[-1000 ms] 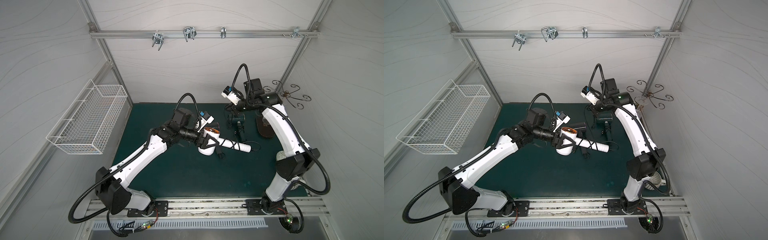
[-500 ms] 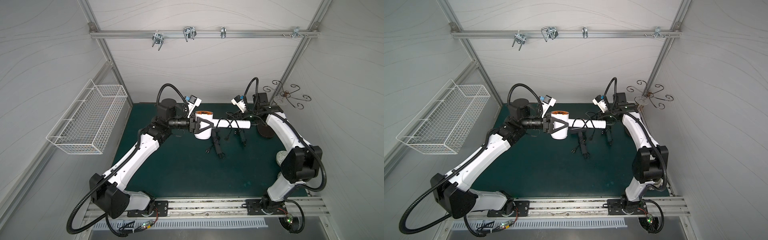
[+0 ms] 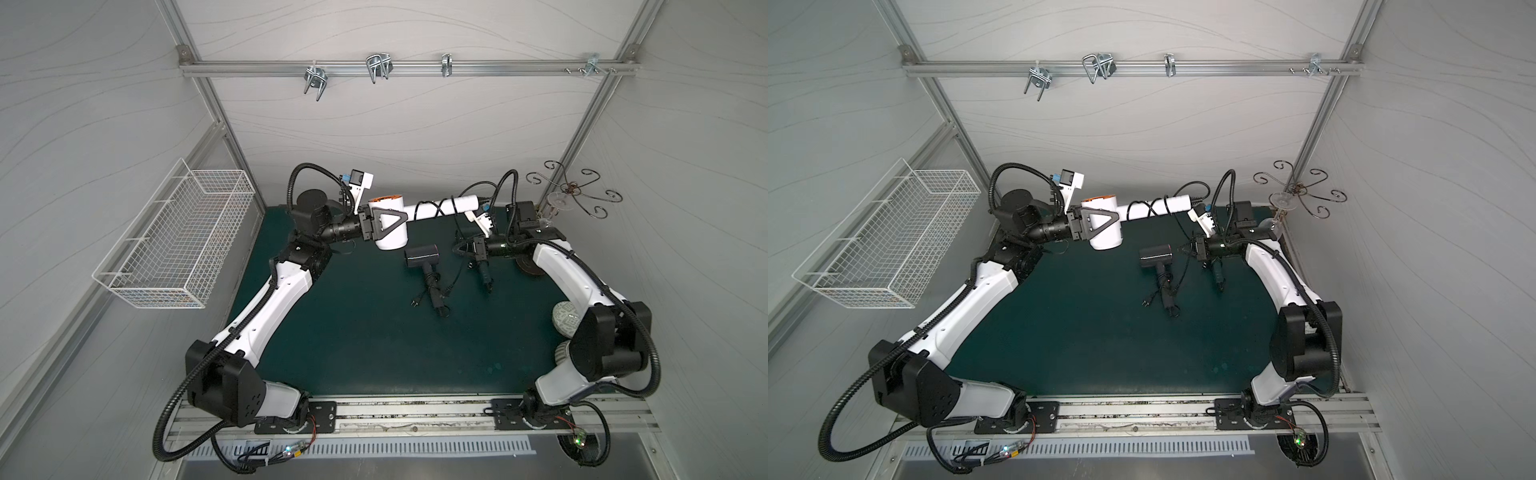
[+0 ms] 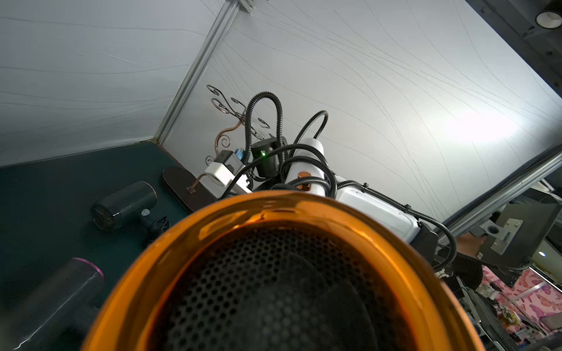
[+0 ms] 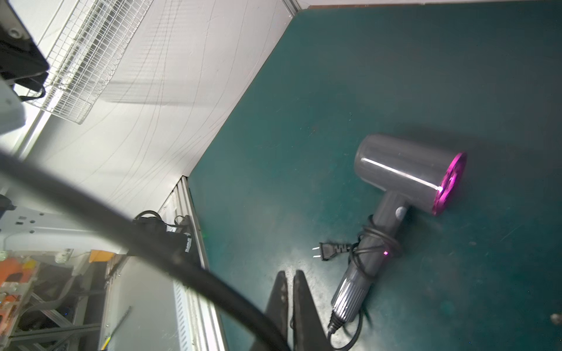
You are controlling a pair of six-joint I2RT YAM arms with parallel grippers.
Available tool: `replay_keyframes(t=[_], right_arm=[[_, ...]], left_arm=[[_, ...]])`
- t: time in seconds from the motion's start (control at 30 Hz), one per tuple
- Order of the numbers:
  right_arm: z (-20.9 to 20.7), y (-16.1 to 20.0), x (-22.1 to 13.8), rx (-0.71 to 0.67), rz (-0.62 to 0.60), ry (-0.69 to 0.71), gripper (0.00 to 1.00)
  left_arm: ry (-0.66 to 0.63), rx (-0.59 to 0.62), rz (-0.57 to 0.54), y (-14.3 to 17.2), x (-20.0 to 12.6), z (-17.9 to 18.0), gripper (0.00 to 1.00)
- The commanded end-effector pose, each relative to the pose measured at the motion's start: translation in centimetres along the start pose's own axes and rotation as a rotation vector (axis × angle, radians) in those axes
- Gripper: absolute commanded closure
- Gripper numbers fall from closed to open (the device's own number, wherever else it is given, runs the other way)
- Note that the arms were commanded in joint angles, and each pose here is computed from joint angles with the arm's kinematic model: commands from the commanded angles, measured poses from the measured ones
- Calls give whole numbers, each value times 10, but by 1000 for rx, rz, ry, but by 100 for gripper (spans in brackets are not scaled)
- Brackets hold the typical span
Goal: Wrap the cord around the hair dryer
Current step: Wrap the power cord around the hair dryer.
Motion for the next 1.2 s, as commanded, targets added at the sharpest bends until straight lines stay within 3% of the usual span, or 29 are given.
replay_keyframes(t=[0.0, 0.37, 0.57, 0.8, 1.0, 1.17], right_arm=[[27, 9, 5, -39, 6, -4, 100], [81, 49, 23, -130, 125, 47, 100], [98, 60, 23, -168, 237, 93, 100], [121, 52, 8, -311, 497, 197, 100], [132, 18, -8, -454, 519, 295, 100], [116, -14, -22, -586, 460, 533, 100]], left_arm=[[-25, 100, -123, -33, -7, -9, 100], [-250, 65, -192, -47, -20, 55, 100], [-323, 71, -131, -40, -19, 74, 100], [-406, 102, 64, -14, -15, 87, 100], [-412, 130, 263, 23, 0, 80, 100], [-404, 154, 422, 54, 10, 68, 100]])
Point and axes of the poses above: each gripper's point midway between its finger pads, its own x axis out along the fingers, its own z axis along the line the jaws close on, y = z × x, the point moved 4 cm from there along -x, back along the fingers
